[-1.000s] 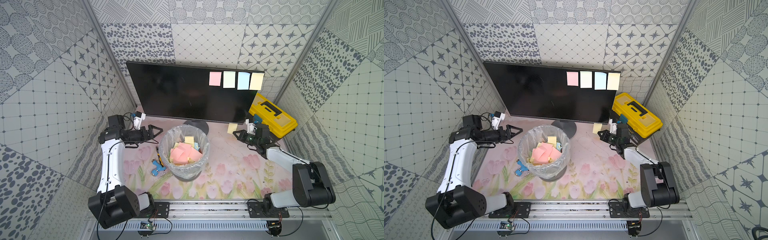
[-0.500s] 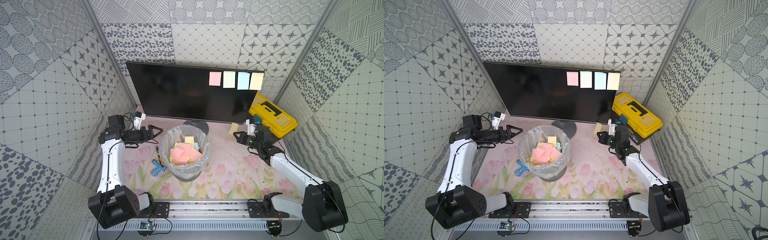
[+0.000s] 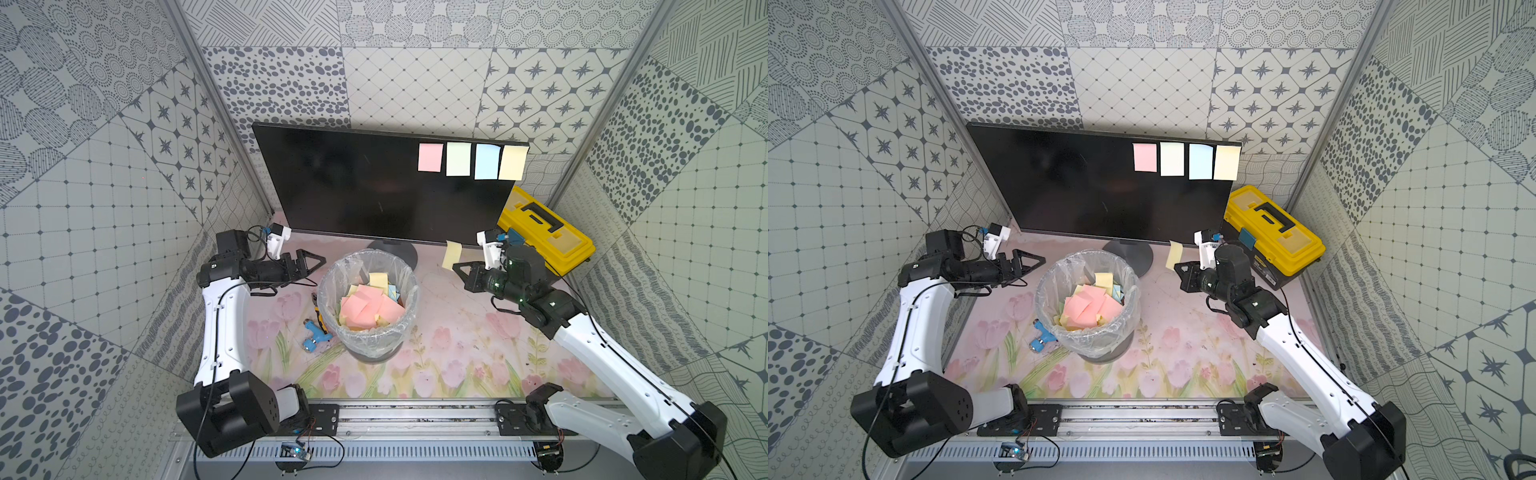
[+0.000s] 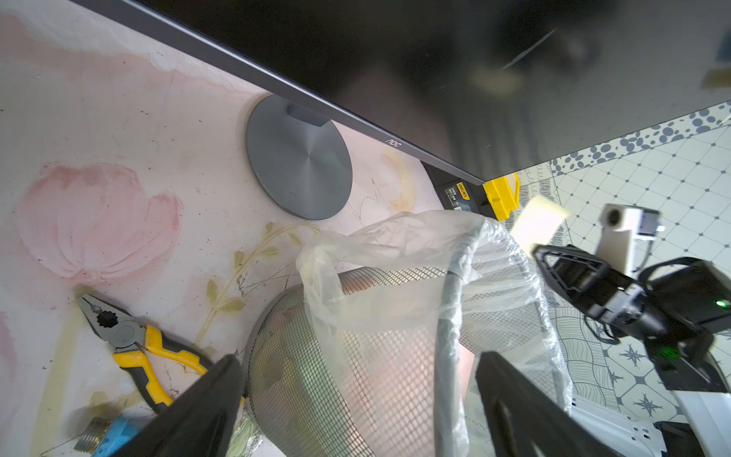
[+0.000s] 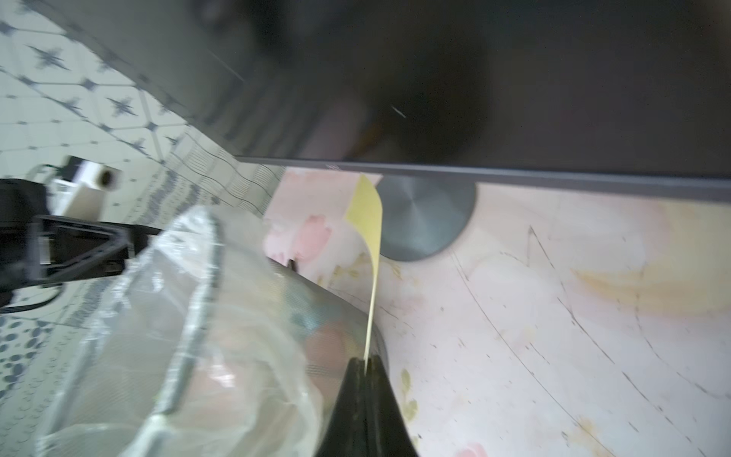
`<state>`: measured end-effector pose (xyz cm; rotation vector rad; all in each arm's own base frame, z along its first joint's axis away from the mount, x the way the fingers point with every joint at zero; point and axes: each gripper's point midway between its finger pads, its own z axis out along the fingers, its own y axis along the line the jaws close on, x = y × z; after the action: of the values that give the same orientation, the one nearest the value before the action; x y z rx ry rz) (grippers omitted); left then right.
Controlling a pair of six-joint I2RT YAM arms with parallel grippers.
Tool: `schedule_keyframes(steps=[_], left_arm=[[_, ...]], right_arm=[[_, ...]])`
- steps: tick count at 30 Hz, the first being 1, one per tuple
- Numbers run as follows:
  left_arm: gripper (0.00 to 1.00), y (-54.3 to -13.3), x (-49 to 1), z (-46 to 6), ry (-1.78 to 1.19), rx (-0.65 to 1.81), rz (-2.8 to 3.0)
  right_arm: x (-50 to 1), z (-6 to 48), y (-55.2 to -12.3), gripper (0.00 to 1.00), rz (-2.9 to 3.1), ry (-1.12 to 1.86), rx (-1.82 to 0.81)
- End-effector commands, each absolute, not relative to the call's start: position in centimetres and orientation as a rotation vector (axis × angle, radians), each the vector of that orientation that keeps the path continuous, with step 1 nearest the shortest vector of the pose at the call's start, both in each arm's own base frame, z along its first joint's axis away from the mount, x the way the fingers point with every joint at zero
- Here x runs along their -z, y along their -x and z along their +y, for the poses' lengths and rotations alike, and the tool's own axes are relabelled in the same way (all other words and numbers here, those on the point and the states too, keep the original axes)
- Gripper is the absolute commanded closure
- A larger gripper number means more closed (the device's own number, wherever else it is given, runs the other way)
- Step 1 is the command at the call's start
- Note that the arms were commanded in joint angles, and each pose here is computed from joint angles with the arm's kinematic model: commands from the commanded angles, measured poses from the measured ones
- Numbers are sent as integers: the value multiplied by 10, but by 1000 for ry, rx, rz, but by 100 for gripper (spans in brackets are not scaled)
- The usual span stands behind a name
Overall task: Remove the sticky note from the monitor
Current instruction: Place the sticky note in the trash bin.
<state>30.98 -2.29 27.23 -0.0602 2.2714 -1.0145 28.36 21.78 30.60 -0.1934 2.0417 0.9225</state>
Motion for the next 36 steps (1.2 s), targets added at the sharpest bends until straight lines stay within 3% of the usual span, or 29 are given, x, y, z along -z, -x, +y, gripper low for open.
schedule_keyframes(steps=[1,6,12,19,23,31,36], left_arm=[[3,-311,-280,-26,32,1036,2241],[4,-312,-284,-25,26,1018,2239],[4,-312,-285,-26,28,1025,2234],[4,-311,-285,-27,16,1016,2236],[4,-311,-286,-29,5,1012,2235],[4,-313,-293,-29,-21,984,2226],[4,-314,-320,-27,-81,914,2189]], right_arm=[[-330,238,-260,100,2046,307,-928],[-352,294,-233,100,2060,534,-903],[-340,361,-207,100,2112,783,-904],[-323,388,-206,100,2152,872,-837],[-315,394,-207,83,2180,921,-808],[-309,400,-210,70,2198,963,-760],[-334,394,-217,62,2141,909,-755]])
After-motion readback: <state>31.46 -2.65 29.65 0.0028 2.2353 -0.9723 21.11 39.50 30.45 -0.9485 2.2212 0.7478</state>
